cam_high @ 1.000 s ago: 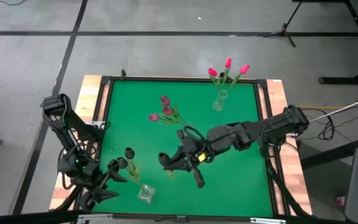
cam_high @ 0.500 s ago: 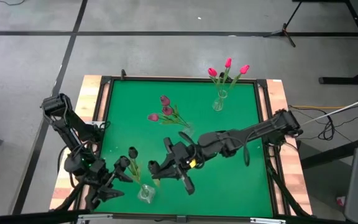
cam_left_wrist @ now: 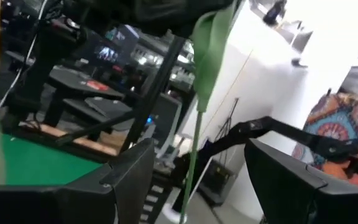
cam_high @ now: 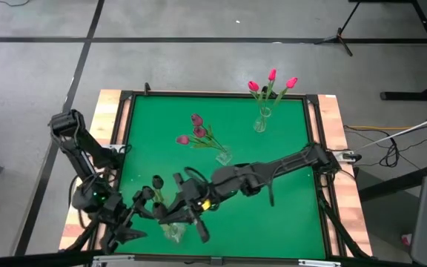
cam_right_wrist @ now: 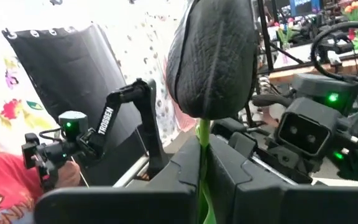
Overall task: Sort flowers into vase by color
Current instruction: Put the black tulip into the bottom transparent vase
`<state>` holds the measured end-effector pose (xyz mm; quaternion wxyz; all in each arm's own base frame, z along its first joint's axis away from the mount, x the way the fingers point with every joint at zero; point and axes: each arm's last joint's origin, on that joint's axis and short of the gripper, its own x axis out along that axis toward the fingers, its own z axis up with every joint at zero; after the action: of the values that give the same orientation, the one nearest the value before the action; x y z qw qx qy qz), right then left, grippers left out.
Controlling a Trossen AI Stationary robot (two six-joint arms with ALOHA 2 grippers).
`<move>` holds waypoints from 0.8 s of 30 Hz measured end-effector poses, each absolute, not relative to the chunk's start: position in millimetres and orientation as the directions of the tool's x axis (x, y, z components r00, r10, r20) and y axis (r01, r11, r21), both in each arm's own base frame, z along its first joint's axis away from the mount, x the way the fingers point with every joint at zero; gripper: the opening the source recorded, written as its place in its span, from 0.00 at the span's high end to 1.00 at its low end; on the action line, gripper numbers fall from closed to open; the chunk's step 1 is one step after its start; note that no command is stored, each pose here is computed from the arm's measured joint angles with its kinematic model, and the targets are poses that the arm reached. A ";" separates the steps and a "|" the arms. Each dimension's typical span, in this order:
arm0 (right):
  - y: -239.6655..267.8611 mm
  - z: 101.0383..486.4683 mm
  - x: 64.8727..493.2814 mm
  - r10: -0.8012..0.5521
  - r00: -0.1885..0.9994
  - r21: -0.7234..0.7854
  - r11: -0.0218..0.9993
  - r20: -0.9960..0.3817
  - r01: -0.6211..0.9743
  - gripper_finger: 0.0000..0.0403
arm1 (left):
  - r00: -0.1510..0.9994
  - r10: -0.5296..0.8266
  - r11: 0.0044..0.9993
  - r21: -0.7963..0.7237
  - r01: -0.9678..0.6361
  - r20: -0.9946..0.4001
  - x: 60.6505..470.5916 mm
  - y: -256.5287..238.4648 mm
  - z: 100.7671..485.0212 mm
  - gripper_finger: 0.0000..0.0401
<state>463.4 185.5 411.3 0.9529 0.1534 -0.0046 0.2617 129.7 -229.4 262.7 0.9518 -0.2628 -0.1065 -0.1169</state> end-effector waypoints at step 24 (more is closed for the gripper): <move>173.7 401.9 492.1 0.453 0.880 0.278 0.835 0.143 -0.475 0.95 | 0.994 0.014 0.940 -0.341 0.025 0.111 138.4 -240.9 294.0 0.38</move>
<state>492.1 173.7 401.9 0.9572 0.1542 -0.0356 0.2423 138.4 -240.9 294.0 0.9832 -0.1734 -0.0562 -0.0027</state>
